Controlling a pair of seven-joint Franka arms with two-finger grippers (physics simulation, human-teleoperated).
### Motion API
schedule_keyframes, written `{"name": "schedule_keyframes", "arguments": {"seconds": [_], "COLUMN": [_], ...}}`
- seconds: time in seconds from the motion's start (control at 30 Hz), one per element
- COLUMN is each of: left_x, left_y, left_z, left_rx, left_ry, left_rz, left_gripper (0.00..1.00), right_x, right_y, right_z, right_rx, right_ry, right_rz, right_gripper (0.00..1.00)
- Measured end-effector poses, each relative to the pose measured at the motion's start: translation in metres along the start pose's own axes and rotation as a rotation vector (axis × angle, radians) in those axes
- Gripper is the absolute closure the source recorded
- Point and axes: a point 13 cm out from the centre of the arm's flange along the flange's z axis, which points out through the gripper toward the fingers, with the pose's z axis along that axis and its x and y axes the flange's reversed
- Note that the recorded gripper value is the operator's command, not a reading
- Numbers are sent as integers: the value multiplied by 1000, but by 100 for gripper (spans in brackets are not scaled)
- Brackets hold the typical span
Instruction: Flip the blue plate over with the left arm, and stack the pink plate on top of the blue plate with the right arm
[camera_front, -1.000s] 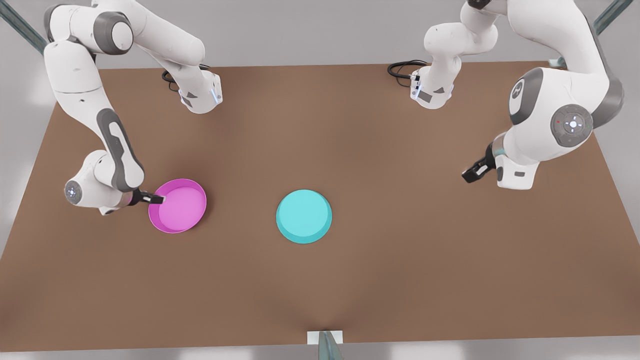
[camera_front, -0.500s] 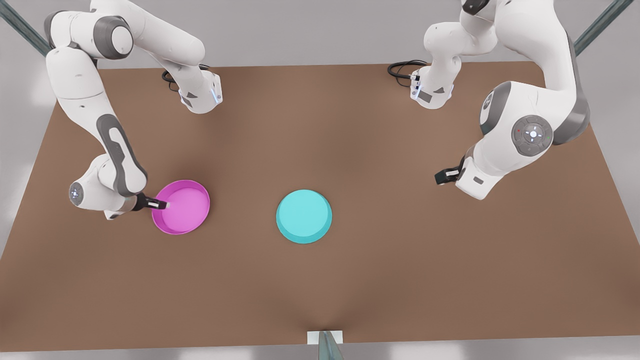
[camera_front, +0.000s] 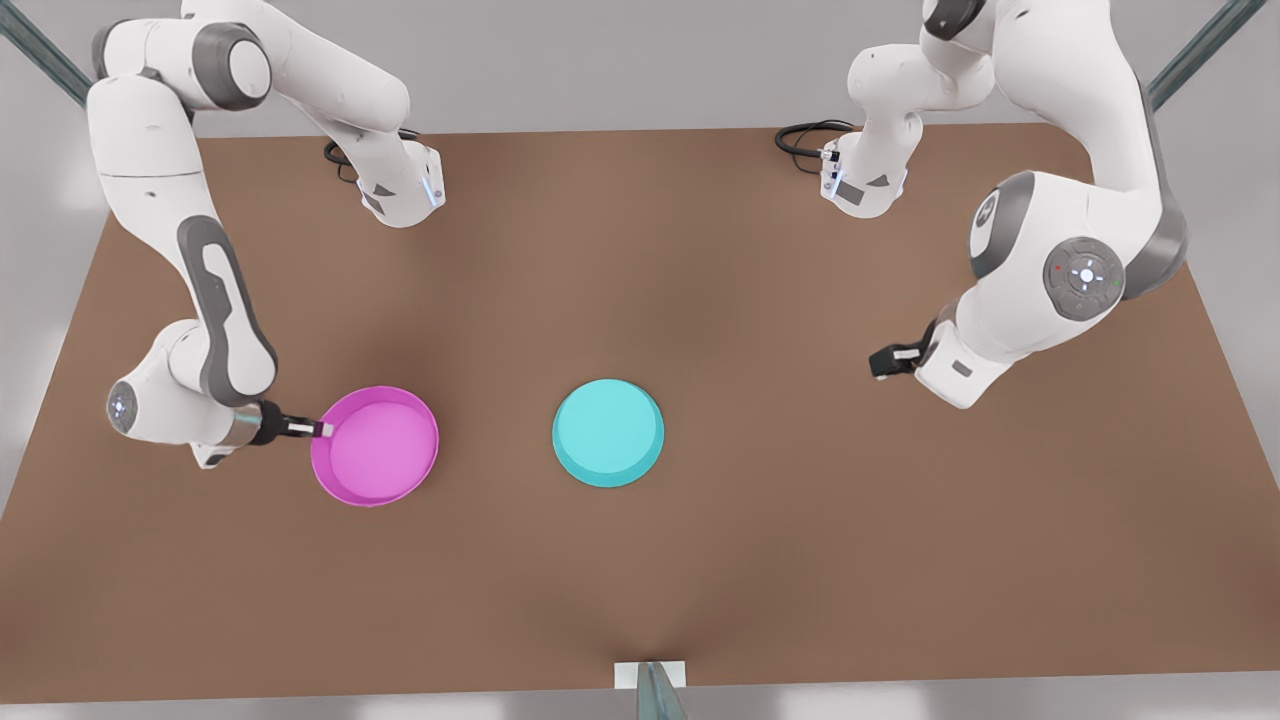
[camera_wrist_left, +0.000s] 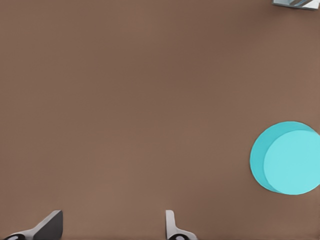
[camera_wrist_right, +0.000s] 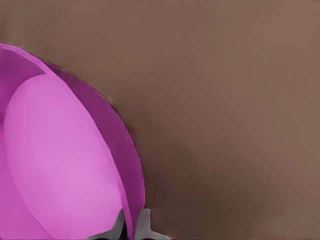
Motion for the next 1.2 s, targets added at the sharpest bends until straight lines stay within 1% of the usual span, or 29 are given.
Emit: {"name": "schedule_keyframes", "arguments": {"seconds": [0.1, 0.2, 0.4, 0.53, 0.67, 0.73, 0.77, 0.8, 1.0, 1.07, 1.13, 1.17, 1.2], "left_x": [-1, -2, -3, -4, -5, -9, -11, -13, -27, -29, -30, -31, -32], "left_y": [-1, -2, -3, -1, 2, 7, 9, 12, 13, 12, 9, 7, 7], "left_z": [1, 1, -1, -10, -10, -6, -2, 0, 3, 4, 4, 5, 5], "left_rx": [4, 7, 11, 16, 13, 12, 10, 9, 20, 22, 25, 26, 25], "left_ry": [0, -1, -7, -24, -23, -15, -11, -8, -18, -19, -23, -26, -29], "left_rz": [-2, -5, -7, -12, -17, -25, -28, -34, -40, -39, -35, -33, -32], "left_gripper": [0, 0, 0, 0, 0, 0, 0, 0, 0, 0, 0, 0, 0], "right_x": [-3, -3, 31, 55, 87, 93, 94, 93, 78, 61, 1, -39, -65], "right_y": [63, 149, 302, 346, 369, 370, 370, 371, 365, 358, 319, 279, 239], "right_z": [-3, 3, 59, 91, 135, 145, 147, 148, 140, 109, 14, -59, -136], "right_rx": [-72, -135, -190, -183, -152, -142, -139, -138, -138, -151, -116, -78, -14], "right_ry": [12, 26, 74, 93, 130, 132, 130, 125, 91, 56, -59, -138, -215], "right_rz": [-49, -108, -178, -166, -148, -126, -114, -102, -37, -11, -17, -19, -31], "right_gripper": [79, 79, 79, 79, 79, 79, 28, 0, 0, 0, 0, 0, 0]}}
